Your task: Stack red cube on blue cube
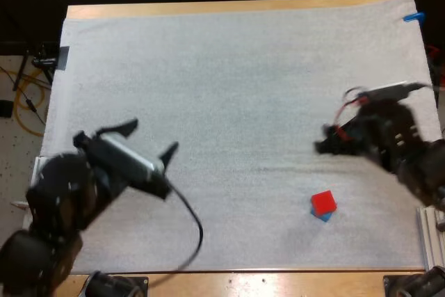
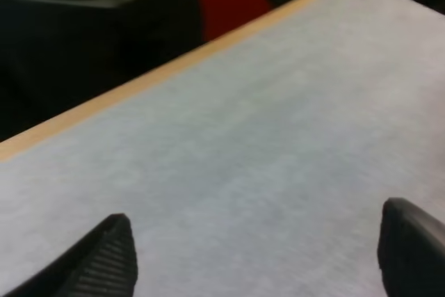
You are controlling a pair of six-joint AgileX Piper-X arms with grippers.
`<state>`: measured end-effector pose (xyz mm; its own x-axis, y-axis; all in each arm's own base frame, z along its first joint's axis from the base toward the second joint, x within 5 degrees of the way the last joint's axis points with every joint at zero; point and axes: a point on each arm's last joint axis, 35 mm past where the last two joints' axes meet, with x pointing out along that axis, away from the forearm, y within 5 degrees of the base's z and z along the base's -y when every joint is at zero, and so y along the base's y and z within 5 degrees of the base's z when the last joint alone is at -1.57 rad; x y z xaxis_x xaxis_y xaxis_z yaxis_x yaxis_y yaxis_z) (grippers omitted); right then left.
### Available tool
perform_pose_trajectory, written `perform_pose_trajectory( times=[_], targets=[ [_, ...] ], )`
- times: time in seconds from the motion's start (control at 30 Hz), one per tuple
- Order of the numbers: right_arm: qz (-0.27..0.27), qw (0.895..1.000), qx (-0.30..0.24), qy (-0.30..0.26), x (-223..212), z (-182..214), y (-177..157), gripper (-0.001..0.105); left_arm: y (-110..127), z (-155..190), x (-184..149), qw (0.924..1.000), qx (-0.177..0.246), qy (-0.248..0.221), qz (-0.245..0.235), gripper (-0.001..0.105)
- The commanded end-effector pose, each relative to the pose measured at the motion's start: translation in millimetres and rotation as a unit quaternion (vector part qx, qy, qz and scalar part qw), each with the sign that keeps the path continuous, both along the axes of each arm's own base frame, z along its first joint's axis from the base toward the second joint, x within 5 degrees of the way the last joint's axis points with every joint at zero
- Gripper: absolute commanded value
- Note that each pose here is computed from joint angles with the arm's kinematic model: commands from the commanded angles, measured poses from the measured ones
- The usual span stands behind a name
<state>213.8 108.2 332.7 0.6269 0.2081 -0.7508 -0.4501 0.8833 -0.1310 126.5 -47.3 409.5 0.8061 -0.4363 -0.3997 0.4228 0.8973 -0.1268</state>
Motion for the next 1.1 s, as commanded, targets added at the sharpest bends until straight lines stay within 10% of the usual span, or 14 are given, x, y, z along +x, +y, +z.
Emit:
perform_pose_trajectory(
  times=[0.0,0.43,1.07],
  targets=[
    [-0.012,1.000,0.003,-0.011,6,5,-14,0.060,10,3,8,0.9995,-0.005,-0.016,0.028,0.069],
    [-0.161,0.979,-0.034,-0.121,-52,56,-112,0.060,36,14,-24,0.9919,-0.010,-0.056,0.114,0.069],
    [-0.152,0.936,0.045,-0.314,-219,31,-107,0.059,40,-39,-136,0.9798,-0.053,-0.151,0.121,0.069]
  ],
)
